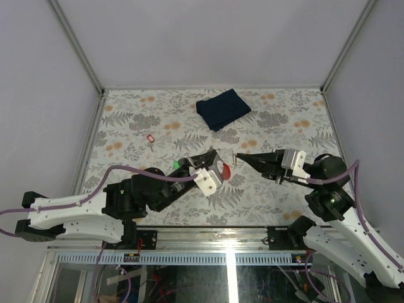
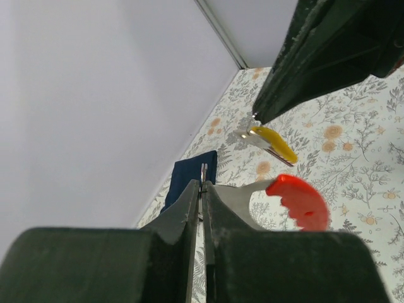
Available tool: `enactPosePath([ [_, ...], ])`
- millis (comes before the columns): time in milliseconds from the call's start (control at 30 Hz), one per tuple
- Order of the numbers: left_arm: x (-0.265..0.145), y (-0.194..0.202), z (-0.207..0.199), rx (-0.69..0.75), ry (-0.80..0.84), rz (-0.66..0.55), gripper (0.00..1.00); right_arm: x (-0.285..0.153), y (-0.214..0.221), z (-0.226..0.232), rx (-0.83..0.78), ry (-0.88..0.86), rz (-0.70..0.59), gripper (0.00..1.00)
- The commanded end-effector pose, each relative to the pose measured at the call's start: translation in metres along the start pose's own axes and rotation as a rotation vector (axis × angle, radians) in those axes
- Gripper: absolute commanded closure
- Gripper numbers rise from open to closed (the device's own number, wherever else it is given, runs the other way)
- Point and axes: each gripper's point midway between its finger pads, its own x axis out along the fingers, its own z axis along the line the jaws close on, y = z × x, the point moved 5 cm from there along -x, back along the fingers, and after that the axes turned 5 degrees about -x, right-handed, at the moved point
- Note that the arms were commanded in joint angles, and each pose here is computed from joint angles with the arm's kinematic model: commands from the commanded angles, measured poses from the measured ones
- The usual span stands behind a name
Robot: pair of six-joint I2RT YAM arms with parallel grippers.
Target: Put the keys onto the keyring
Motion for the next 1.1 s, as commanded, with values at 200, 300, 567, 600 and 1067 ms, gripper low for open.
enactPosePath([
  [200, 0.001, -0.016, 0.010, -0.035, -0.070, -0.071, 1.00, 0.012, -0.014, -0.002, -0.074, -0.076, -0.097, 1.00],
  [300, 0.001, -0.016, 0.009, -0.038, -0.065, -0.071, 1.00, 0.016, -0.014, -0.003, -0.070, -0.081, -0.110, 1.00],
  [567, 0.003, -0.015, 0.006, -0.040, -0.050, -0.061, 1.00, 0.024, -0.018, -0.005, -0.056, -0.092, -0.151, 1.00],
  [600, 0.003, -0.014, 0.005, -0.039, -0.050, -0.059, 1.00, 0.024, -0.018, -0.005, -0.056, -0.097, -0.153, 1.00],
  [1067, 0.006, -0.014, 0.002, -0.033, -0.040, -0.053, 1.00, 0.029, -0.016, -0.006, -0.020, -0.103, -0.157, 1.00],
])
